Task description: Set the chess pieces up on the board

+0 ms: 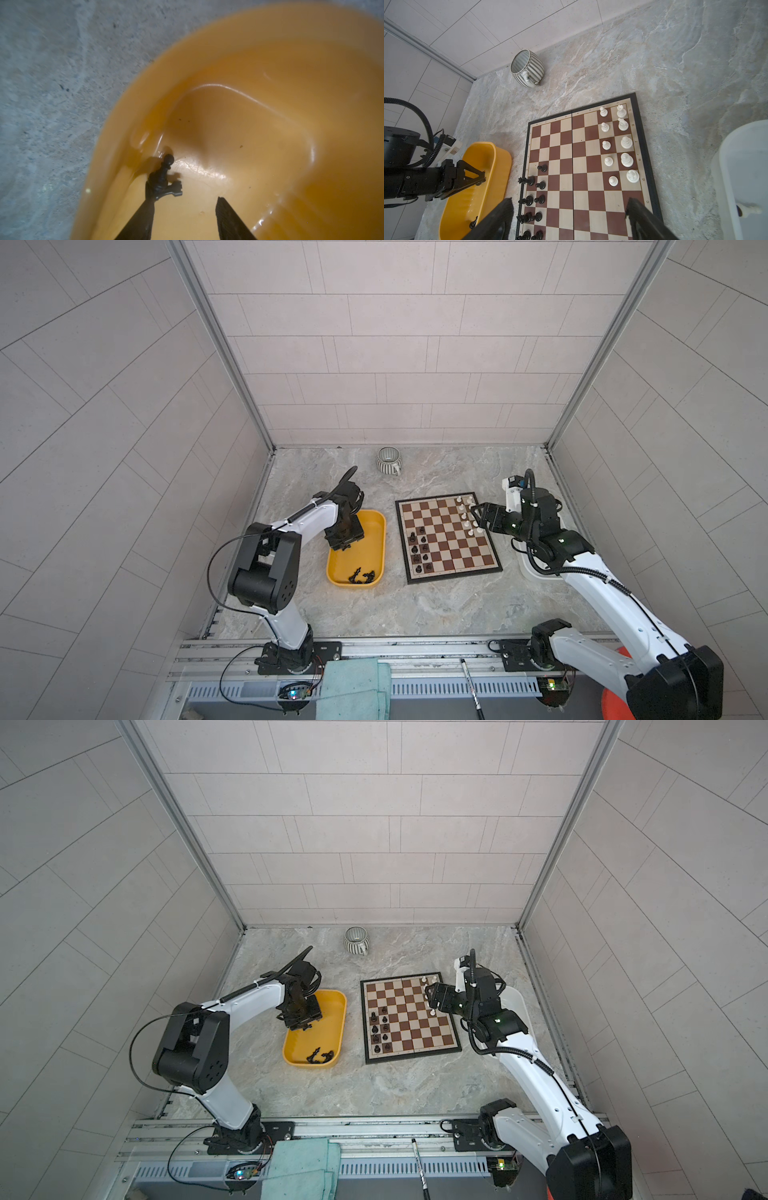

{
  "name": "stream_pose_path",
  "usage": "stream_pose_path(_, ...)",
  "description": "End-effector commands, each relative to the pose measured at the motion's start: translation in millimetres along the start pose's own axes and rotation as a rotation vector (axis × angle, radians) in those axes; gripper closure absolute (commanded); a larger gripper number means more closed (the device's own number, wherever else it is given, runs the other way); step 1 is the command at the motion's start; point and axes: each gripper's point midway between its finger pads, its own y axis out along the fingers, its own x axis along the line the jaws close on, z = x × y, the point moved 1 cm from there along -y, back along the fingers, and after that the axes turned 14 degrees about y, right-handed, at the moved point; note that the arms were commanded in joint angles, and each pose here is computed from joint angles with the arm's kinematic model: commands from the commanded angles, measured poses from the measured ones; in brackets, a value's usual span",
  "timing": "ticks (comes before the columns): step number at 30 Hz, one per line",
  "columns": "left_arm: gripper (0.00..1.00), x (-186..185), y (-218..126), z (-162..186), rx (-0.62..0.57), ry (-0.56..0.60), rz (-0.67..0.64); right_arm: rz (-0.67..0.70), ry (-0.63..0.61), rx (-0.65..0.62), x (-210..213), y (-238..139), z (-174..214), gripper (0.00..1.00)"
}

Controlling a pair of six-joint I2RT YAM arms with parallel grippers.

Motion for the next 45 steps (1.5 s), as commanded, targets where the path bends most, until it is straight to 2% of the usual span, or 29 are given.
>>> stream_pose_path(1,0.42,6.9,5.5,1.1,-0.018,-0.067,-0.016,-0.026,-0.010,0.000,5.9,-0.3,0.0,0.14)
stream_pose_path(6,0.35,7.5,7.8,1.7,-0.031,-0.080,-0.032,-0.037,-0.007,0.003,6.6,-1.2,1.9,0.13)
stream_pose_path(8,0.35,2.7,11.3,2.1,-0.021,-0.082,-0.014,-0.037,-0.008,0.001,6.4,-1.8,2.1,0.13)
stream_pose_path(11,0.39,-17.8,15.2,0.5,-0.019,-0.070,0.063,-0.036,-0.006,-0.002,6.0,-2.5,2.1,0.13)
stream_pose_path(15,0.39,-51.1,-1.6,-5.7,-0.080,-0.003,0.137,-0.034,-0.003,0.000,4.5,-2.5,3.7,0.14)
stream_pose_path(20,0.40,-79.0,-18.0,-12.0,-0.103,0.018,0.264,-0.035,-0.001,-0.007,3.5,-4.5,4.3,0.14)
stream_pose_path(22,0.41,-75.7,-27.4,-15.2,-0.128,0.052,0.240,-0.041,0.004,-0.005,4.7,-5.6,4.6,0.14)
stream_pose_path(27,0.44,-36.1,-44.7,-21.8,-0.104,0.209,-0.028,-0.069,0.020,0.012,8.0,-5.5,8.7,0.16)
stream_pose_path(29,0.44,-24.7,-47.5,-23.7,-0.085,0.244,-0.097,-0.092,0.028,0.028,10.1,-4.3,12.6,0.15)
stream_pose_path(34,0.49,-8.7,-36.3,-21.9,-0.013,0.277,-0.130,-0.125,0.038,0.051,14.0,-4.3,17.7,0.12)
stream_pose_path(45,0.55,-4.3,-8.9,-17.3,0.105,0.360,-0.147,-0.136,0.041,0.062,16.1,-3.7,19.3,0.12)
